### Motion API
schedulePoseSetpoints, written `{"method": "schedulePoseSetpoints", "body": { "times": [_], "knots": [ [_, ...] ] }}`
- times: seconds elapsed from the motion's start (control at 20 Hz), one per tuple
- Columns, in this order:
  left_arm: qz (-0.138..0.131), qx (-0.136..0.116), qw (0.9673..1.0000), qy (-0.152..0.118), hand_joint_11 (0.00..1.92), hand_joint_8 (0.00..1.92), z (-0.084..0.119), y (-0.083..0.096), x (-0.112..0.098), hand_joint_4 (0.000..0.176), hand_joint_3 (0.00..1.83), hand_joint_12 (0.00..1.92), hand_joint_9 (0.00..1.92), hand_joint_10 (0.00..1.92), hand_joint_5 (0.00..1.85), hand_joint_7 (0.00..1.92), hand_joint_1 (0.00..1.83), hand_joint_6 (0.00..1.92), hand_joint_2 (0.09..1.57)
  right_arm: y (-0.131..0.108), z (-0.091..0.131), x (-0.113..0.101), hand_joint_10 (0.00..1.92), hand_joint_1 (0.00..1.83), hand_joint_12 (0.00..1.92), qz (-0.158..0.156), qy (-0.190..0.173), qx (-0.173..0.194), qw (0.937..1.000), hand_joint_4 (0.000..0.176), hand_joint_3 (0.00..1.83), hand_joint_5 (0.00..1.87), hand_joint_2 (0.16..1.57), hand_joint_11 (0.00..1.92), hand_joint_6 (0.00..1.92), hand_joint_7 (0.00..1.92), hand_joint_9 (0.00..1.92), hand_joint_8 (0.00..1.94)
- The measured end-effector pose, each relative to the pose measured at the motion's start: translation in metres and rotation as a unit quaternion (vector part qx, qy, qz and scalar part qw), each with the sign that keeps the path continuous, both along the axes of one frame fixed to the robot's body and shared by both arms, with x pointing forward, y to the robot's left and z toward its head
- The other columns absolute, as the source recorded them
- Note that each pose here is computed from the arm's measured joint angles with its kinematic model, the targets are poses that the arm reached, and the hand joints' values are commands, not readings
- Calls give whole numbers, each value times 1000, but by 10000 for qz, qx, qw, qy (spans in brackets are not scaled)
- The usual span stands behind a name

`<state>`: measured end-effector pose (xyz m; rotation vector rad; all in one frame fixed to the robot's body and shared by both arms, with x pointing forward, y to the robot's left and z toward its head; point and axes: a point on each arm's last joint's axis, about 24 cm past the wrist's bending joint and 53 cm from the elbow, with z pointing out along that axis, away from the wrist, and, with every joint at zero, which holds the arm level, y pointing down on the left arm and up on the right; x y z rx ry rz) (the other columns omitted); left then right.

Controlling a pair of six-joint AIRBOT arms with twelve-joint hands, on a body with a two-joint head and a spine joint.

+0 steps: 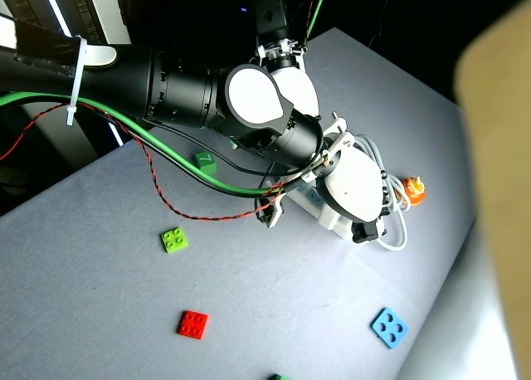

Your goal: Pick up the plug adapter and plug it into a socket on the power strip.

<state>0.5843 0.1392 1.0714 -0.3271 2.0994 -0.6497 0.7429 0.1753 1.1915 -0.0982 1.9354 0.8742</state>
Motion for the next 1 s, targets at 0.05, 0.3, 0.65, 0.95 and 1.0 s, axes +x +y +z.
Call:
{"method": "schedulePoseSetpoints", "body": {
  "times": [0.05,0.3,0.65,0.95,1.0],
  "knots": [
    [-5,1,10000,0,2,1,0,0,0,0,0,69,45,2,29,54,0,2,1151,-1,4,1,0,714,892,19,-27,34,10000,0,0,315,1113,66,0,423,441,0],
    [-2,-26,10000,-5,0,0,1,-1,1,0,3,66,40,0,29,46,0,3,1157,-10,10,-3,0,698,860,109,-116,2,9999,0,0,235,1076,9,0,337,353,0],
    [-43,-260,9996,-31,15,5,14,-7,12,0,0,28,41,5,25,46,0,8,1152,-42,53,-28,5,666,755,406,-480,79,9980,0,0,179,1051,0,4,277,289,5],
    [-415,-570,9975,-32,35,11,32,-30,19,0,0,44,67,12,39,70,0,9,1155,-116,76,-50,0,702,820,305,-865,-172,9956,0,4,236,1049,0,3,305,314,0],
    [-448,-598,9972,-44,34,7,35,-31,19,0,1,45,62,9,33,64,0,6,1156,-130,78,-56,0,699,798,296,-961,-263,9946,0,4,232,1055,0,0,296,303,0]
  ]
}}
